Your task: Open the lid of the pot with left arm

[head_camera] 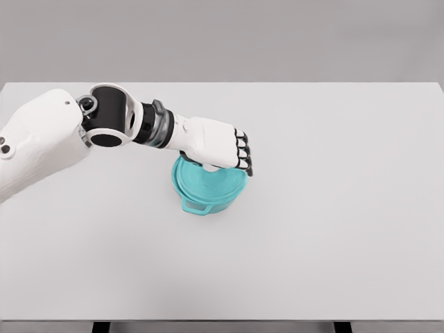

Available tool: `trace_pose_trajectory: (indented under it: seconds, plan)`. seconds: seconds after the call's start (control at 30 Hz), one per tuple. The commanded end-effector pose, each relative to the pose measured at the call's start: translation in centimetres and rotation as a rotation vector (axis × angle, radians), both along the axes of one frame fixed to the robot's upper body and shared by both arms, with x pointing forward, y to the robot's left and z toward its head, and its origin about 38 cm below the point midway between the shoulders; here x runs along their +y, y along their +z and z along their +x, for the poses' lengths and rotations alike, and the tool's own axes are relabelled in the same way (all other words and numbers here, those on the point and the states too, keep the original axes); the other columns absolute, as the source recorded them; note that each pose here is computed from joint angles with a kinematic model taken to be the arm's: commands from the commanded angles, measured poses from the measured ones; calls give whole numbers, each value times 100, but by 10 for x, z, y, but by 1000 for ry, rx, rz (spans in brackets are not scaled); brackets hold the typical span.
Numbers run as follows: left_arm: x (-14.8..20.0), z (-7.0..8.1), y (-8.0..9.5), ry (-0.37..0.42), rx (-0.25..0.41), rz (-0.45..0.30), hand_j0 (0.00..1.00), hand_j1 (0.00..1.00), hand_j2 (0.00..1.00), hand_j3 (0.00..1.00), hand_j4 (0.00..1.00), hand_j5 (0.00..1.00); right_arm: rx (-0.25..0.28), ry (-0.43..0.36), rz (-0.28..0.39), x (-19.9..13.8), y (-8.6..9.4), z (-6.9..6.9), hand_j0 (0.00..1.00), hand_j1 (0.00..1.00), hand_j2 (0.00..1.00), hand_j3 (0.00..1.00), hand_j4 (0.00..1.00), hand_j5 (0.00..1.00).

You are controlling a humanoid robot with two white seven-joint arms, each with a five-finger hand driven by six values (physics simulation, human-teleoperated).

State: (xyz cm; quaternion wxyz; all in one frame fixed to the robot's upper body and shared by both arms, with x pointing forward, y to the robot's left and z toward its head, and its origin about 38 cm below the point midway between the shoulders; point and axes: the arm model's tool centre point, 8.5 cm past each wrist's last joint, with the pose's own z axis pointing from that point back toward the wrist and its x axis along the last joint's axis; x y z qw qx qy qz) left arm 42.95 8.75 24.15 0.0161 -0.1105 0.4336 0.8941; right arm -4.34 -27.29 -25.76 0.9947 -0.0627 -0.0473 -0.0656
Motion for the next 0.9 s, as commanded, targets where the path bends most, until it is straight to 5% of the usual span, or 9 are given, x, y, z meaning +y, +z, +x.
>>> trace_pose_trajectory:
  seconds: [0.0, 0.87]
  plan:
    - [0, 0, 0, 3, 3, -4, 79, 79, 79, 79, 79, 79, 0, 0, 0, 0, 0, 0, 100, 100, 100, 100, 100, 100]
    - [0, 0, 6, 2, 4, -18, 52, 52, 52, 52, 52, 52, 0, 0, 0, 0, 0, 0, 100, 100, 100, 100, 100, 100]
